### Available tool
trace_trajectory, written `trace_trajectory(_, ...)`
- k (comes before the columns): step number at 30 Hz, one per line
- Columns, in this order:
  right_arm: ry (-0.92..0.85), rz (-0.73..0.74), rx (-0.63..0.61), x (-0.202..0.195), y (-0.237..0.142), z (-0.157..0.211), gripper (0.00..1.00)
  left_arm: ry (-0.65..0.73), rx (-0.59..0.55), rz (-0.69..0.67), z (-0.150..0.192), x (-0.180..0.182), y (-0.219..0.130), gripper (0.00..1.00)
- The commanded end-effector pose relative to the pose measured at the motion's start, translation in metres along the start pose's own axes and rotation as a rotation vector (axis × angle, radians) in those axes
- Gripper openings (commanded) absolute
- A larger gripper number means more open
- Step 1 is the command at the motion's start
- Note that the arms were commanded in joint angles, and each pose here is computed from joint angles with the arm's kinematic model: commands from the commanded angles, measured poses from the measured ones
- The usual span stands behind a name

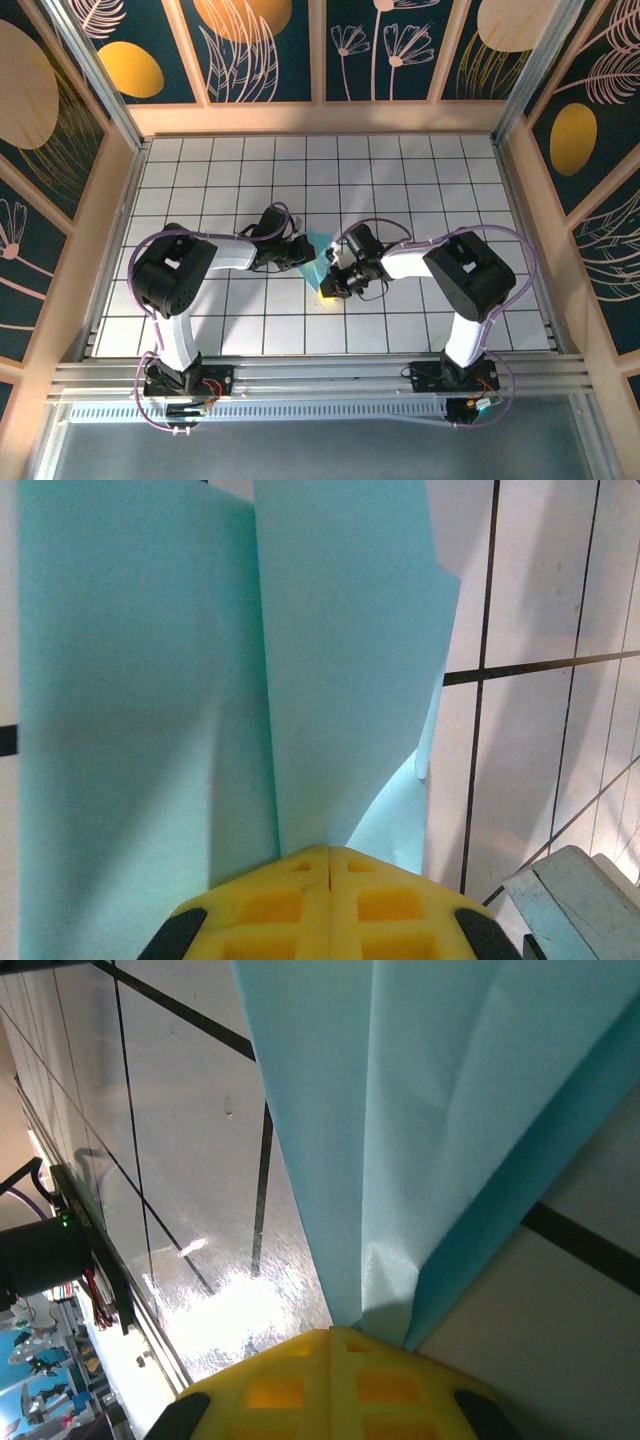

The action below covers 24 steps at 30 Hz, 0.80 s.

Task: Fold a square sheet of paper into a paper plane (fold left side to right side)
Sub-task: Fourth fold the wing at the center of the table.

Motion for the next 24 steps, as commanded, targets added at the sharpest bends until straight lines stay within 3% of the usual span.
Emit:
trace_trajectory(1, 0.029, 0.031, 0.063, -0.006, 0.003, 0.019, 0.00, -0.049, -0.002, -0.174, 0.008, 0.037, 0.007, 0.00)
trace_trajectory(15, 0.005, 0.004, 0.063, 0.007, -0.008, 0.023, 0.00, -0.048, -0.005, -0.171, 0.008, 0.037, 0.007, 0.00)
trace_trajectory(24, -0.080, -0.124, -0.092, 0.032, -0.051, -0.002, 0.00, -0.045, -0.004, -0.166, 0.008, 0.036, 0.007, 0.00)
Point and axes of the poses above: each hand's point on the last joint's axis, 136 mm out from that joint toward the fingers, its own y axis out along the fingers, its own x axis along the line the jaws close on, z = x × y, the point moved 9 cm from there along -y, back along the fingers, and after that the axes turned 10 degrees about -y, right-handed, at the moved point
